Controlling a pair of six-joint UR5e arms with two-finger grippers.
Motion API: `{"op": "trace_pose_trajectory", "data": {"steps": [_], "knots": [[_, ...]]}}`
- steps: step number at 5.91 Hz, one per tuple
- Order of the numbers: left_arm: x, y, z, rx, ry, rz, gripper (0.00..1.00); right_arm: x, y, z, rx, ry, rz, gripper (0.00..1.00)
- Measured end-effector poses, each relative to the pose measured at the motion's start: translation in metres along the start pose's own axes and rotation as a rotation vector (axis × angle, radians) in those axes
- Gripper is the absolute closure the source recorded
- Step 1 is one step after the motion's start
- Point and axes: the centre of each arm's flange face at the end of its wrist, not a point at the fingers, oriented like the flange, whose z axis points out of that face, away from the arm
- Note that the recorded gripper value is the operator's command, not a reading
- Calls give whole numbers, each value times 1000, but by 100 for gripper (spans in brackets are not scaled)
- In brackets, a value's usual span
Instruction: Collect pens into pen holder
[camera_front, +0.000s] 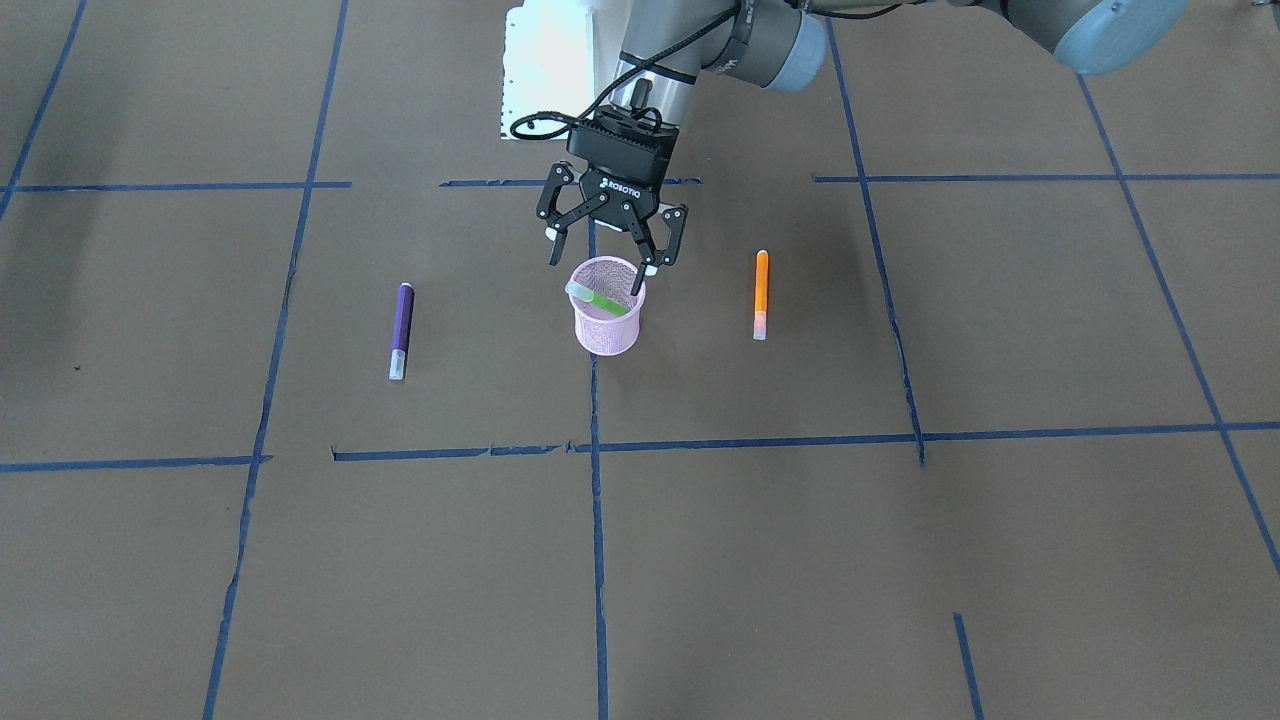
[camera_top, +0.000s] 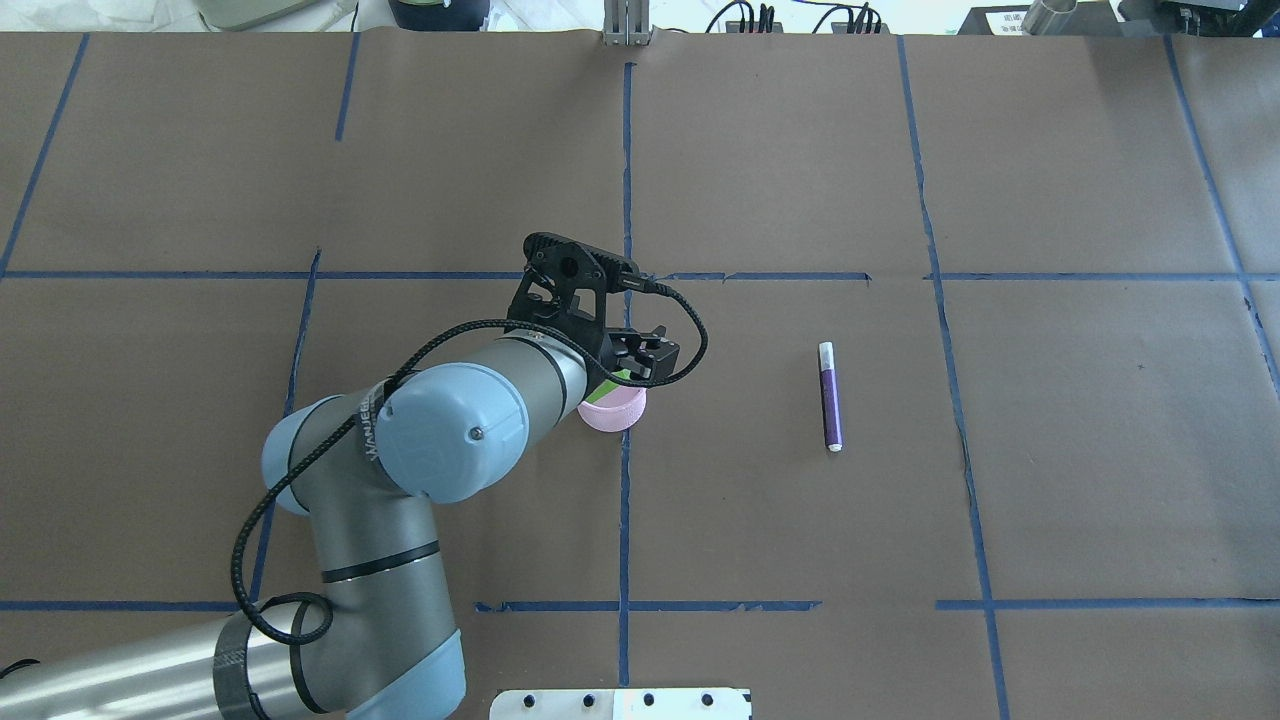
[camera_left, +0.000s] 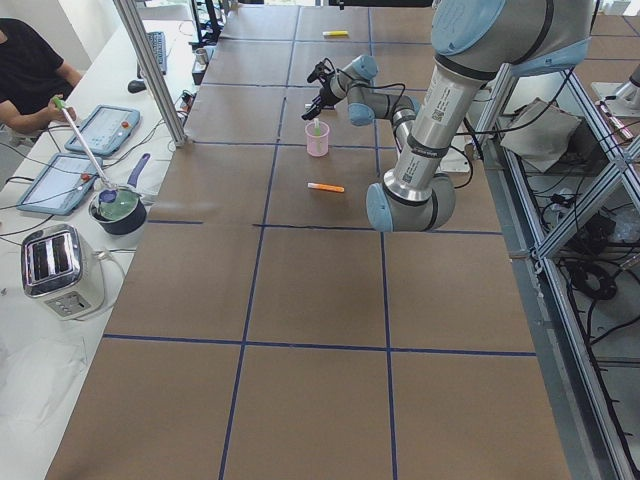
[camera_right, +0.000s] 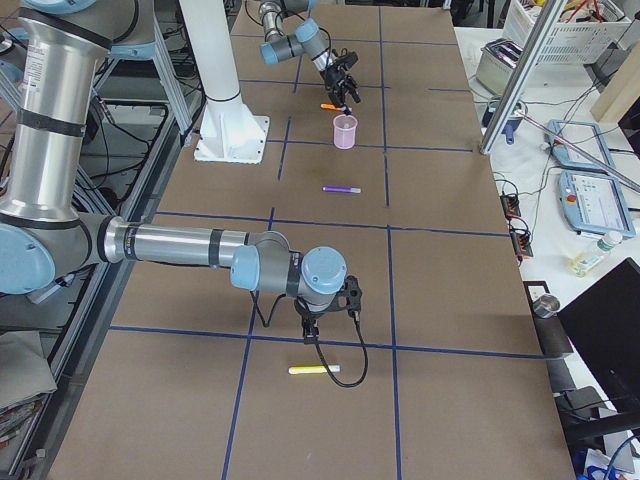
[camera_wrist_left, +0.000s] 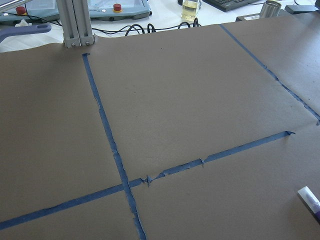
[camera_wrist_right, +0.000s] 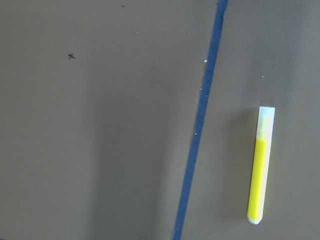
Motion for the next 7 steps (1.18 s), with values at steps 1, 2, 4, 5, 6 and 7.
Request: {"op": "trace_pose_trajectory", "data": {"steps": [1,2,4,5,6,7], "knots": [[-27,9,-4,-71,2,3,2,25,-13,24,-4,14,19,1],[-42,15,-7,-109,6,0,2,41,-24,40,-21,52,64,2],[-47,17,-9,-123,10,-2,2,56,-42,67,-73,104,81,4],[-49,15,-9,-123,9,-3,5,56,-52,78,-97,109,77,9],[-54,11,-9,-135,16,-8,7,54,-61,85,-110,110,72,13],[-69,1,-9,-177,33,-25,9,54,-63,88,-117,109,70,15]]}}
